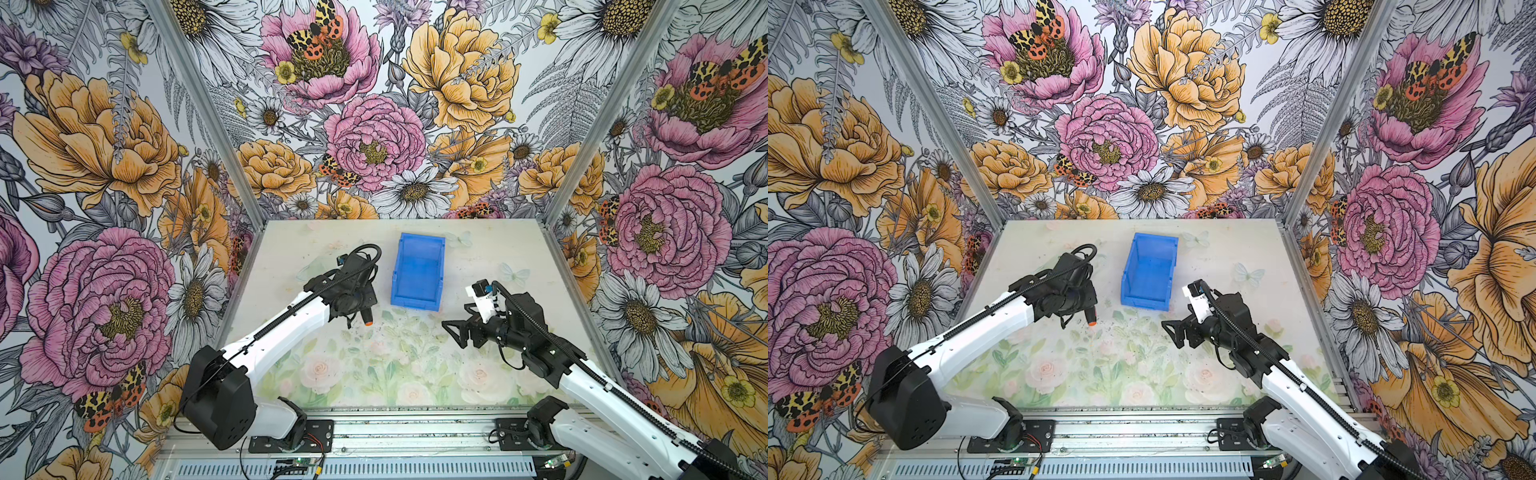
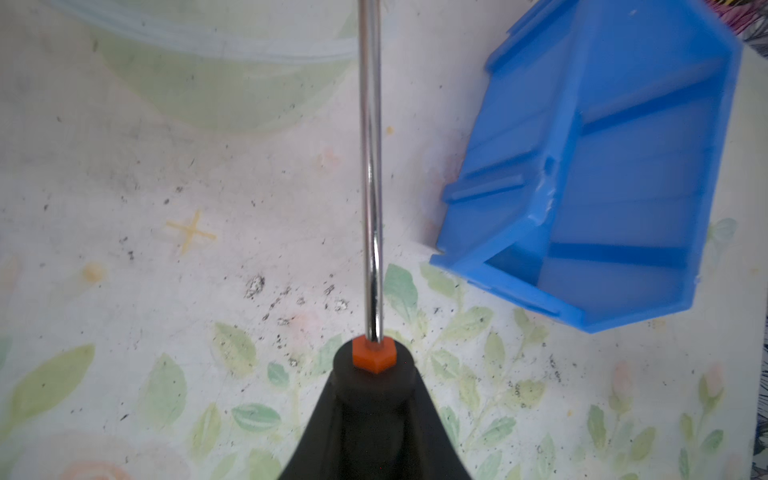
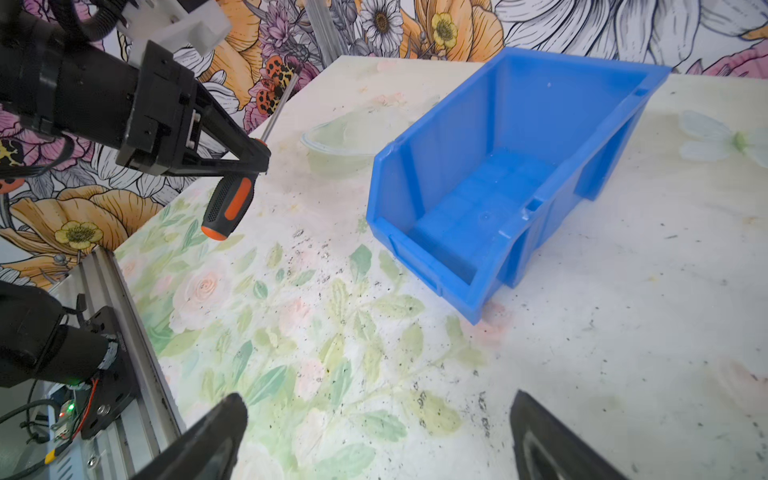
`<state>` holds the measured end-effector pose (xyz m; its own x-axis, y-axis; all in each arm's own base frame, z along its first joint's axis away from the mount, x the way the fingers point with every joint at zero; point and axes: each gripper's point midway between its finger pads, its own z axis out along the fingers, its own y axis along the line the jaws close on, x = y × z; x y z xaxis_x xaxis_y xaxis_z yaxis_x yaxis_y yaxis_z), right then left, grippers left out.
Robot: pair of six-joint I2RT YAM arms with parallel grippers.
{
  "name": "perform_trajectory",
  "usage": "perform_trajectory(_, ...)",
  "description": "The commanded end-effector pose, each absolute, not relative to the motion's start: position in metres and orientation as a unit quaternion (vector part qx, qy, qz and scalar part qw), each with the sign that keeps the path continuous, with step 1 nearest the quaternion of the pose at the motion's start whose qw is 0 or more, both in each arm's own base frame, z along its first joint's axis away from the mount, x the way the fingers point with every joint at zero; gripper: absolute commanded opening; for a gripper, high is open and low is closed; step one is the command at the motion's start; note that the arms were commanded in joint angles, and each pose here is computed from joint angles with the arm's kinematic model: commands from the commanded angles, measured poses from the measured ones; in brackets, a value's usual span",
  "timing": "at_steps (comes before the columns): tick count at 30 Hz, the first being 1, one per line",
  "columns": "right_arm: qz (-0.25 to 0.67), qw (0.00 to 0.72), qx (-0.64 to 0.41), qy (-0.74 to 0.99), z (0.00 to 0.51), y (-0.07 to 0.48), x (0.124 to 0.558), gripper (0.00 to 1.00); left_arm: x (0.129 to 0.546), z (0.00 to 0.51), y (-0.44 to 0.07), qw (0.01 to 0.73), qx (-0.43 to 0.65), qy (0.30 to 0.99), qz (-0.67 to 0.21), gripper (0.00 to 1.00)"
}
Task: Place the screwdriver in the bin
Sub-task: 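Lift the screwdriver with the left gripper and carry it over the blue bin, then lower the screwdriver into the blue bin and open the left gripper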
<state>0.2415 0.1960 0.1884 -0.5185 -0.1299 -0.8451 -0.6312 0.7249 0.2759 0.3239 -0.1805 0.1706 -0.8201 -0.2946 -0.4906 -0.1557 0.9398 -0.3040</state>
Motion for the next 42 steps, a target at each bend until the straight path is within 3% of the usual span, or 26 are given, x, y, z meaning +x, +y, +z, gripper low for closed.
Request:
perform_trajectory(1, 0.263, 0.469, -0.216, 0.815, 0.209, 0.193, 0.261, 0.99, 0.348, 0.190, -0.201, 0.290, -0.060, 0.944, -0.143, 0.02)
perform_trajectory(9, 0.204, 0.484, -0.133, 0.840, 0.204, 0.168, 0.284, 1.00, 0.391, 0.211, -0.264, 0.295, 0.021, 0.937, -0.184, 0.03)
perform_trajectory(21, 0.181, 0.492, -0.082, 0.848, 0.199, 0.151, 0.287, 1.00, 0.413, 0.171, -0.327, 0.262, 0.066, 0.944, -0.191, 0.04)
perform_trajectory(42, 0.165, 0.495, -0.086, 0.849, 0.196, 0.146, 0.288, 1.00, 0.452, 0.108, -0.337, 0.231, 0.007, 0.959, -0.165, 0.04)
